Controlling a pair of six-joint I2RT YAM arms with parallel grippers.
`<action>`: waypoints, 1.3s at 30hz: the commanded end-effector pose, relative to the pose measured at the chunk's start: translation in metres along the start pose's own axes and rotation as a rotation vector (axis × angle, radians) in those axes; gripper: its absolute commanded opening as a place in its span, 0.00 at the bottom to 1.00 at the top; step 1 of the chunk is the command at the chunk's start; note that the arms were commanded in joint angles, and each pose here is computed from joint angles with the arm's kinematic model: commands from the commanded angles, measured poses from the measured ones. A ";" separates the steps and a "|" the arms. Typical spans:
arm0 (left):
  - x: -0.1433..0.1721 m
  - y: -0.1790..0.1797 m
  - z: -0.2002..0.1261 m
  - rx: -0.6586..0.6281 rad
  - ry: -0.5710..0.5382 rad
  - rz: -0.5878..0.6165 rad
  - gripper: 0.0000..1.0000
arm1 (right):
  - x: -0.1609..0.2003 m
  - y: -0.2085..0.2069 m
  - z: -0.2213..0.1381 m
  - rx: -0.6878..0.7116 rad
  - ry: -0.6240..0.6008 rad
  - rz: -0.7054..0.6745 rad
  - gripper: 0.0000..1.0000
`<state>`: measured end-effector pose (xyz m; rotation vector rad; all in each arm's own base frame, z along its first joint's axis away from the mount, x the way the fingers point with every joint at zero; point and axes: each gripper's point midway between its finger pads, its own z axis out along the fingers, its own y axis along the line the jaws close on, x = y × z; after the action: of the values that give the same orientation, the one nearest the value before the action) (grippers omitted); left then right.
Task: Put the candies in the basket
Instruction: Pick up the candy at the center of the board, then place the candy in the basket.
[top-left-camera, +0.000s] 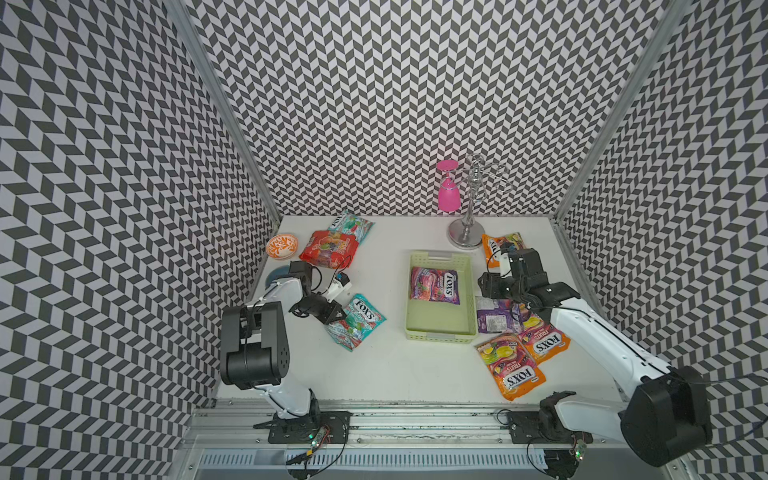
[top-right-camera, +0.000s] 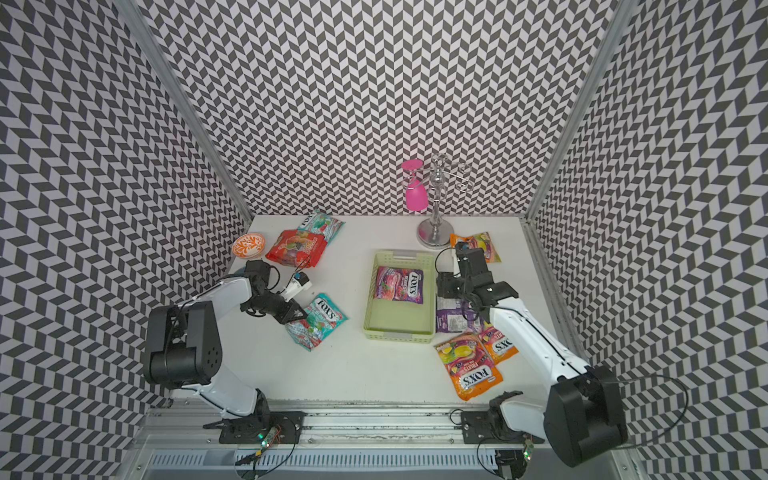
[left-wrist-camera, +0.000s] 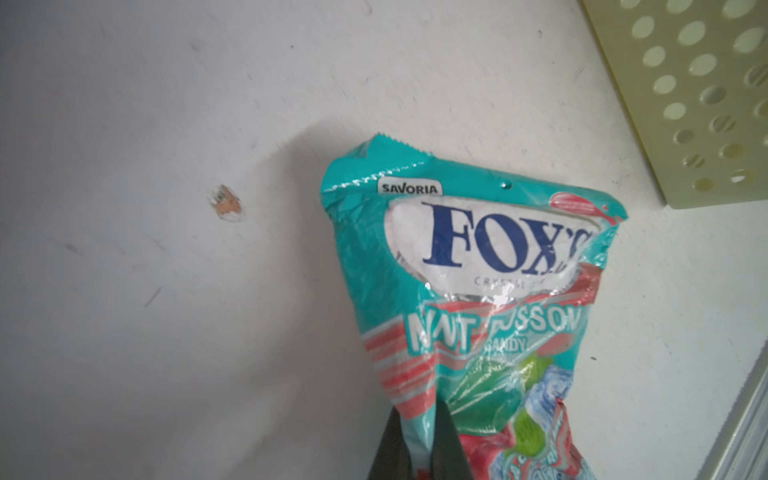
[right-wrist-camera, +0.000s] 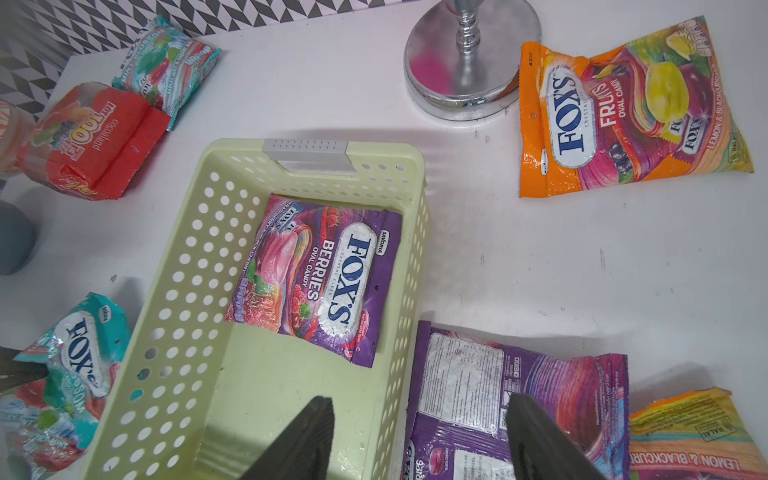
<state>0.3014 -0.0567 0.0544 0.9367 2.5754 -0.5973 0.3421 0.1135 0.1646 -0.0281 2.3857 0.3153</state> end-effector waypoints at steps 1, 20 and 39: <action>-0.038 0.003 -0.027 -0.120 -0.064 0.135 0.00 | -0.005 -0.003 -0.009 0.006 -0.037 -0.010 0.70; -0.189 -0.145 -0.106 -0.045 -0.311 0.671 0.00 | -0.019 -0.020 -0.060 0.059 -0.308 -0.037 0.79; -0.212 -0.216 0.003 0.127 -0.133 0.904 0.00 | -0.016 -0.017 -0.078 0.019 -0.405 -0.061 0.88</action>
<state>0.3046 -0.3072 0.1887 1.8353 1.8108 -0.5409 0.3005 0.0796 0.2126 -0.0302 2.0521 0.2459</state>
